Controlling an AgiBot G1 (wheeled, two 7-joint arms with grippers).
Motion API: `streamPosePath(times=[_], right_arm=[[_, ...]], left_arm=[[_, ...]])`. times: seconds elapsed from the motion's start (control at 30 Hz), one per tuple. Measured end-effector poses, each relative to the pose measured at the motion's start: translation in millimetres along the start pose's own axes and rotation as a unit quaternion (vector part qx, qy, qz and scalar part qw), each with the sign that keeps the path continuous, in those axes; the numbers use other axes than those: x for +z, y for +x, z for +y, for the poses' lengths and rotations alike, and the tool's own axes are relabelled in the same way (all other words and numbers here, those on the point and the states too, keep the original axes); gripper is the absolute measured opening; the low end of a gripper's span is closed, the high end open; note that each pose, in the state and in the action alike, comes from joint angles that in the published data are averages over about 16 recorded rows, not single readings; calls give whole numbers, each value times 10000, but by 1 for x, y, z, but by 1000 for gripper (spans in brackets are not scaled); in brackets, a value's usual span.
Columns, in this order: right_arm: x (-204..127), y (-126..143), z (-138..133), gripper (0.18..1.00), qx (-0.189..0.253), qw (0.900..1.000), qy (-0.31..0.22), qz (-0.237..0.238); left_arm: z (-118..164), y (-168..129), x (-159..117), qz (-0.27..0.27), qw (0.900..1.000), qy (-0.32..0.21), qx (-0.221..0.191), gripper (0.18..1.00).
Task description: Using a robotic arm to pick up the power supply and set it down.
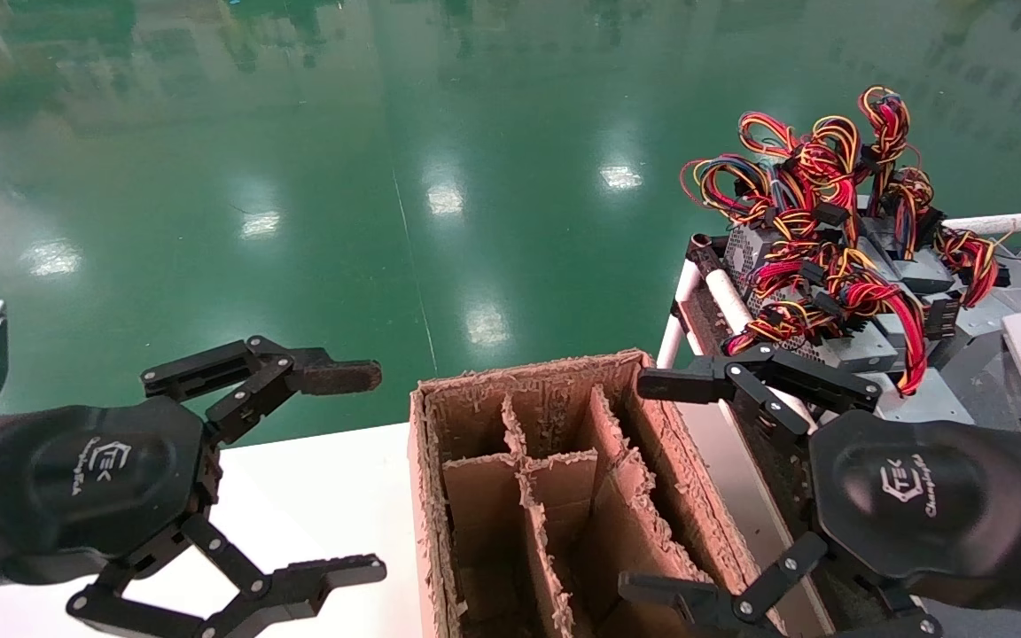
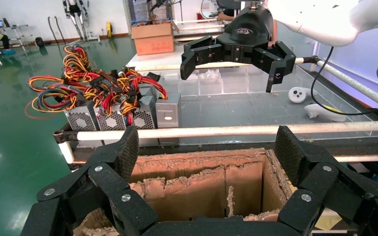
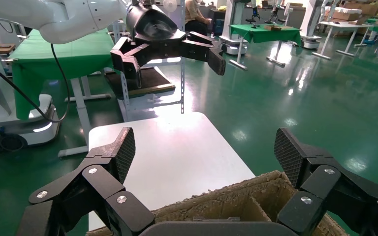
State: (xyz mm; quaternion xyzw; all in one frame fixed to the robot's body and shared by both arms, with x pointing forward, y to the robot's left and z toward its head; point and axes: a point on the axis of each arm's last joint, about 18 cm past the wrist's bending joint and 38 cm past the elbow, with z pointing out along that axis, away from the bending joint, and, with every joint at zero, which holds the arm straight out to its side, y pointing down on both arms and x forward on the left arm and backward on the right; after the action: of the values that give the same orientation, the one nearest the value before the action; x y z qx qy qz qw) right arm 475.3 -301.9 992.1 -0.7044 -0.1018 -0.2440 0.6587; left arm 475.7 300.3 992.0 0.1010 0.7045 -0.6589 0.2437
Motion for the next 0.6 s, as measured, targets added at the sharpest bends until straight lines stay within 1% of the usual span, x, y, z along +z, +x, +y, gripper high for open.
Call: streamPosePath(times=[0.6], right_arm=[[-1, 1, 0, 1001, 5, 10000, -3, 11]], left_arm=[[0, 0, 0, 0, 10000, 0, 0, 1001]])
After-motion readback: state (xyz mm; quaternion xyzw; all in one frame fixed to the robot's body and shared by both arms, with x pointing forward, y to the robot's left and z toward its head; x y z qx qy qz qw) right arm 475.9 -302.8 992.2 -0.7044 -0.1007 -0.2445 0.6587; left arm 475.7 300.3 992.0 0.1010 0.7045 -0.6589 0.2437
